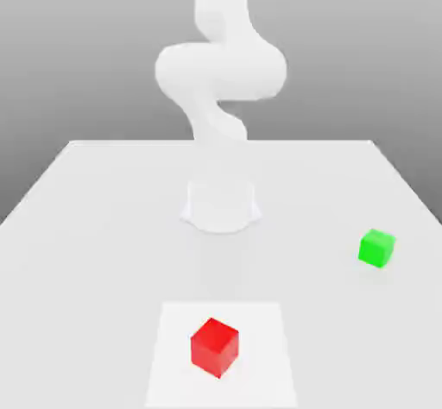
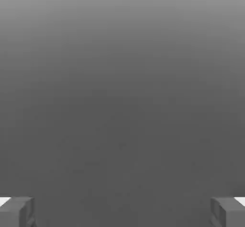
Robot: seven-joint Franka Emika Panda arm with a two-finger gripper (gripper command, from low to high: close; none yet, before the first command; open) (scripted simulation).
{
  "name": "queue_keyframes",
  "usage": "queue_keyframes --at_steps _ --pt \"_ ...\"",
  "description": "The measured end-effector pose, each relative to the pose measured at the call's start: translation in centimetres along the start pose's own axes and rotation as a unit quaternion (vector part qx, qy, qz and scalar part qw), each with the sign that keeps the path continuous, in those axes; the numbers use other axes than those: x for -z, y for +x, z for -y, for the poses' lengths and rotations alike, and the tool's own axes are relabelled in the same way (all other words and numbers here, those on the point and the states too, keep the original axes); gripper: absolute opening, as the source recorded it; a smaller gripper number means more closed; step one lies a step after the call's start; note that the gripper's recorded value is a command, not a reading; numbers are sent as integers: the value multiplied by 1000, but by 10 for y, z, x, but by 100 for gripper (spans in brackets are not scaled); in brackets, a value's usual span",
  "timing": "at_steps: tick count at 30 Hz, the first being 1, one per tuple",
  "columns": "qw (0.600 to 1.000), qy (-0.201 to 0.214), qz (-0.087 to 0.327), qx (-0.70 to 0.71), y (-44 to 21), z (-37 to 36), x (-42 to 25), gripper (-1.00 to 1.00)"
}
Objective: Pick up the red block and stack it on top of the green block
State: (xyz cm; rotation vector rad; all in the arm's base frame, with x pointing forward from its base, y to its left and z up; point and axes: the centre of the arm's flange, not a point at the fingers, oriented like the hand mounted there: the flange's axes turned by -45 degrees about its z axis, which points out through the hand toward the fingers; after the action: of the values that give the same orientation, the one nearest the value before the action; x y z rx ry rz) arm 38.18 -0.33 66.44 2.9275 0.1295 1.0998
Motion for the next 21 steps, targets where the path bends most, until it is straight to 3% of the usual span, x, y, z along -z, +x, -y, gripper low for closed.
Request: queue_keyframes --at_steps 10,21 --pt "967 62 154 193 -79 2 -212 0" --pt "859 159 297 385 -250 10 -361 0"
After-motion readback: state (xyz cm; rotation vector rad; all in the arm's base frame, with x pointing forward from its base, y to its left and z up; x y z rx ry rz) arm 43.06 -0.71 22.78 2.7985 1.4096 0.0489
